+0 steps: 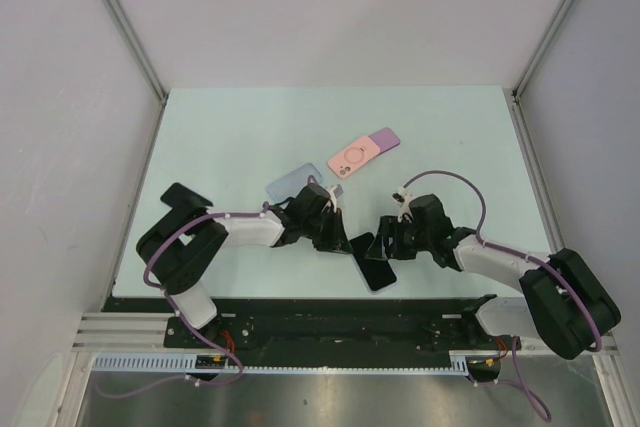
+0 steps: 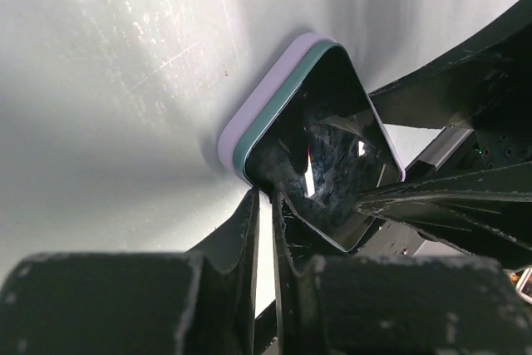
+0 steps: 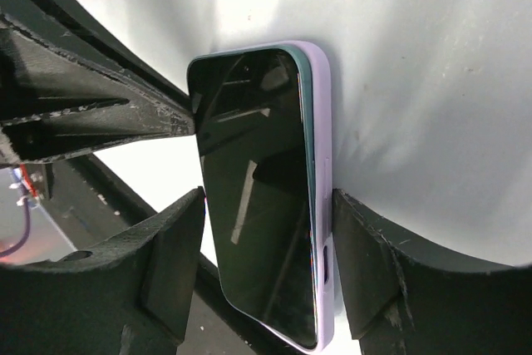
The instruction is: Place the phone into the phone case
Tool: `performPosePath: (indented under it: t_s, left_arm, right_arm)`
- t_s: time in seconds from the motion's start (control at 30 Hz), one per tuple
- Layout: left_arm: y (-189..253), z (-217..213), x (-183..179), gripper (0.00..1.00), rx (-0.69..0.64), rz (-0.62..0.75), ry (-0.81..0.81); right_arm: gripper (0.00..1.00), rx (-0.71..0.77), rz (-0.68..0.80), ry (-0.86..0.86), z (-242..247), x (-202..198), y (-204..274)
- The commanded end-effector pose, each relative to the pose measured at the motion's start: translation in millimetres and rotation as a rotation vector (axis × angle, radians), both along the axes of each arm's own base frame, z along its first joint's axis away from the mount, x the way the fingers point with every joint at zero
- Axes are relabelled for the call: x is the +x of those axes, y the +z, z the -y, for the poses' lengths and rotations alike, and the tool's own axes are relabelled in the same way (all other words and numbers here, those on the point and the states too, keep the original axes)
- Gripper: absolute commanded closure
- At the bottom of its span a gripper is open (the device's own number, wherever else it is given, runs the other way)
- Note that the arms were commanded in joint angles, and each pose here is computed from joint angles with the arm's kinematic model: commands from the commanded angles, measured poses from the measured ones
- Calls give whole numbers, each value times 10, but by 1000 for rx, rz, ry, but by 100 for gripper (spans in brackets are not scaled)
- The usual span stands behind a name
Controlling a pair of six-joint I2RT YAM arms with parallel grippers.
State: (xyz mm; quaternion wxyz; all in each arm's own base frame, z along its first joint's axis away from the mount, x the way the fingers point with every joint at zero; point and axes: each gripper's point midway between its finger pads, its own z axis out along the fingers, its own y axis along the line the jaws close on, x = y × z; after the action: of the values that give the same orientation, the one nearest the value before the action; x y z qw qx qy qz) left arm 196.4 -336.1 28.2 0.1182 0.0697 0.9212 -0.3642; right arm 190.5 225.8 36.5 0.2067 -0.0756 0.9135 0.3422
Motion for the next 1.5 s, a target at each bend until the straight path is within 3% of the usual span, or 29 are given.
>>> performPosePath:
  t_s: [0.0, 0.73, 0.93, 1.03, 1.07, 1.13, 1.23, 1.27, 1.47]
  left_arm:
    - [-41, 41, -142, 88, -28, -28, -21]
    - [-59, 122, -270, 88, -112, -94, -43]
    - [-56, 114, -282, 88, -117, -96, -45]
    - [-24, 119, -291, 88, -126, -92, -48]
    - [-3, 119, -289, 87, -132, -88, -50]
    - [66, 105, -287, 86, -144, -69, -51]
    - [245, 46, -234, 75, -179, -27, -40]
    - [297, 12, -202, 64, -190, -14, -33]
    - [799, -214, -151, 40, -289, 116, -10]
  right_arm:
    - [36, 292, 43, 129, -352, -87, 504]
    - [46, 443, -20, 78, -247, -24, 457]
    - [60, 439, -50, 57, -222, -9, 359]
    - [75, 444, -50, 59, -220, -4, 364]
    - [84, 449, -48, 63, -219, -4, 377]
    - [90, 463, -44, 60, -215, 10, 420]
    - [99, 497, -30, 65, -212, 28, 535]
    - [100, 517, -29, 67, -214, 23, 606]
    - [100, 619, 19, 71, -211, 50, 999]
